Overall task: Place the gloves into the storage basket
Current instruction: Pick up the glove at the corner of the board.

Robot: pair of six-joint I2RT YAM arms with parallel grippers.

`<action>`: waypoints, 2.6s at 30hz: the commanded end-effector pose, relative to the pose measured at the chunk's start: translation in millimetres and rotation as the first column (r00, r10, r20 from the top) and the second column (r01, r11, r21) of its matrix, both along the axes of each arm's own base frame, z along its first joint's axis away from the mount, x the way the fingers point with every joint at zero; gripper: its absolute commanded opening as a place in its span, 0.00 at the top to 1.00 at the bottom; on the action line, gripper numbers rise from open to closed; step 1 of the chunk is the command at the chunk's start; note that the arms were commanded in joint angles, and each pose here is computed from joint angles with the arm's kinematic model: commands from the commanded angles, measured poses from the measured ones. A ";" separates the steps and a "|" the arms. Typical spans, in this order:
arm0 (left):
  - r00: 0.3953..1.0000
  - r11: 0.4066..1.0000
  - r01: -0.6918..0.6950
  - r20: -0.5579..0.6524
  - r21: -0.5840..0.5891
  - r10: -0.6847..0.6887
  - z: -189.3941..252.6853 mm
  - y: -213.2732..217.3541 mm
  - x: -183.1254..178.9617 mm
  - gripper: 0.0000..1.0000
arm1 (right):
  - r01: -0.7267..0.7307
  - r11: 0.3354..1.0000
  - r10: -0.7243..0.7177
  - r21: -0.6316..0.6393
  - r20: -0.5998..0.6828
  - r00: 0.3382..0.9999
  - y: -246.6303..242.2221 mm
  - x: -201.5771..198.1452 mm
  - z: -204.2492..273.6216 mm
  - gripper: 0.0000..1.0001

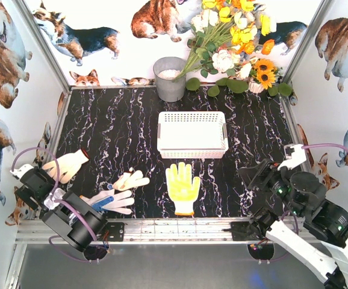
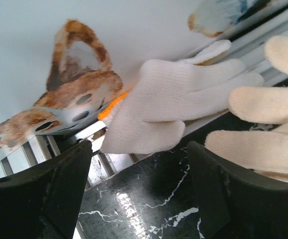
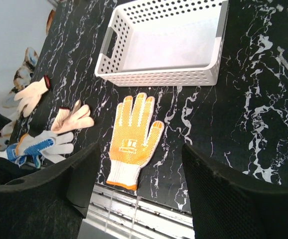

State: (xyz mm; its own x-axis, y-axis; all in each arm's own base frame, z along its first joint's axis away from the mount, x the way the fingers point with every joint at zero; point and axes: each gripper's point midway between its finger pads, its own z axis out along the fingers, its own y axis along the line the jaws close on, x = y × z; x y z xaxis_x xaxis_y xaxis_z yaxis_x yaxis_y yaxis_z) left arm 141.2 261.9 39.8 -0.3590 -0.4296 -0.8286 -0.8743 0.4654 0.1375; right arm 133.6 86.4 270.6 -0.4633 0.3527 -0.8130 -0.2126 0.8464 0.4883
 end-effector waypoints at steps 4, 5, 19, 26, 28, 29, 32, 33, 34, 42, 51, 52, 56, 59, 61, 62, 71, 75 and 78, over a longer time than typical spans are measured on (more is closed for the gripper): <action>0.993 0.996 -0.092 0.076 0.013 0.091 6.7 16.8 -9.4 0.31 | 0.070 0.997 -0.072 0.025 0.085 0.994 -21.0 -2.5 27.0 0.32; 0.992 0.996 -0.094 0.087 0.005 0.093 5.6 17.1 -10.0 0.32 | 0.073 0.997 -0.074 0.026 0.084 0.994 -21.6 -2.8 26.7 0.32; 0.989 0.995 -0.092 0.108 -0.041 0.096 -4.4 21.9 -8.2 0.42 | 0.078 0.997 -0.080 0.019 0.074 0.994 -24.0 -4.5 25.2 0.32; 0.992 0.996 -0.070 0.105 -0.055 0.075 -7.5 24.6 -5.5 0.54 | 0.093 0.995 -0.095 0.027 0.073 0.993 -28.4 -6.9 25.1 0.32; 0.993 0.997 -0.063 0.093 -0.052 0.068 -8.0 24.4 -6.2 0.64 | 0.096 0.995 -0.098 0.028 0.074 0.992 -29.1 -7.0 24.9 0.32; 0.993 0.997 -0.064 0.092 -0.052 0.068 -8.2 24.6 -6.4 0.70 | 0.097 0.995 -0.099 0.028 0.074 0.992 -29.4 -7.0 24.4 0.32; 0.994 0.997 -0.059 0.093 -0.056 0.064 -8.2 24.7 -5.3 0.89 | 0.097 0.995 -0.099 0.032 0.072 0.992 -29.7 -7.8 24.0 0.32; 0.993 0.997 -0.059 0.097 -0.055 0.064 -7.2 24.7 -4.8 0.93 | 0.098 0.995 -0.100 0.033 0.072 0.992 -29.8 -8.0 24.0 0.32; 0.993 0.997 -0.060 0.104 -0.049 0.064 -5.4 24.7 -4.6 0.95 | 0.098 0.995 -0.100 0.030 0.071 0.993 -29.9 -7.9 22.9 0.32; 0.998 0.992 0.055 0.016 0.109 -0.057 32.8 13.3 27.1 1.00 | 0.071 0.997 -0.072 0.028 0.060 0.996 -20.4 -4.1 18.4 0.32; 0.990 0.910 0.139 -0.050 0.392 -0.130 115.2 -19.6 57.0 1.00 | -0.040 0.999 0.040 0.018 0.013 0.999 9.2 0.5 11.1 0.32; 0.987 0.897 0.155 -0.039 0.415 -0.153 125.5 -24.9 61.2 1.00 | -0.047 0.999 0.047 0.012 0.004 0.999 11.5 1.2 9.5 0.32; 0.957 0.873 0.244 0.041 0.422 -0.288 152.8 -54.2 81.8 1.00 | -0.078 0.997 0.078 0.023 -0.011 0.997 22.1 3.9 7.9 0.32; 0.908 0.871 0.329 0.130 0.366 -0.398 167.8 -85.8 100.0 1.00 | -0.095 0.995 0.096 0.036 -0.023 0.995 30.2 6.7 5.8 0.32; 0.868 0.866 0.384 0.196 0.320 -0.457 181.8 -105.8 110.5 1.00 | -0.106 0.994 0.108 0.032 -0.039 0.993 34.6 8.3 2.8 0.32; 0.840 0.856 0.417 0.232 0.305 -0.491 191.3 -116.8 116.8 1.00 | -0.111 0.994 0.112 0.026 -0.051 0.992 36.7 9.3 0.4 0.32; 0.654 0.701 0.702 0.506 -0.130 -0.562 245.3 -229.4 155.9 1.00 | -0.284 0.957 0.287 0.051 -0.048 0.957 81.2 16.7 9.1 0.29; 0.565 0.524 0.814 0.559 -0.252 -0.608 246.8 -291.3 156.8 1.00 | -0.395 0.913 0.396 0.099 0.006 0.918 110.4 20.5 21.0 0.27; 0.507 0.387 0.861 0.613 -0.329 -0.606 250.2 -333.5 147.6 1.00 | -0.472 0.875 0.471 0.111 0.041 0.881 132.5 26.3 26.7 0.24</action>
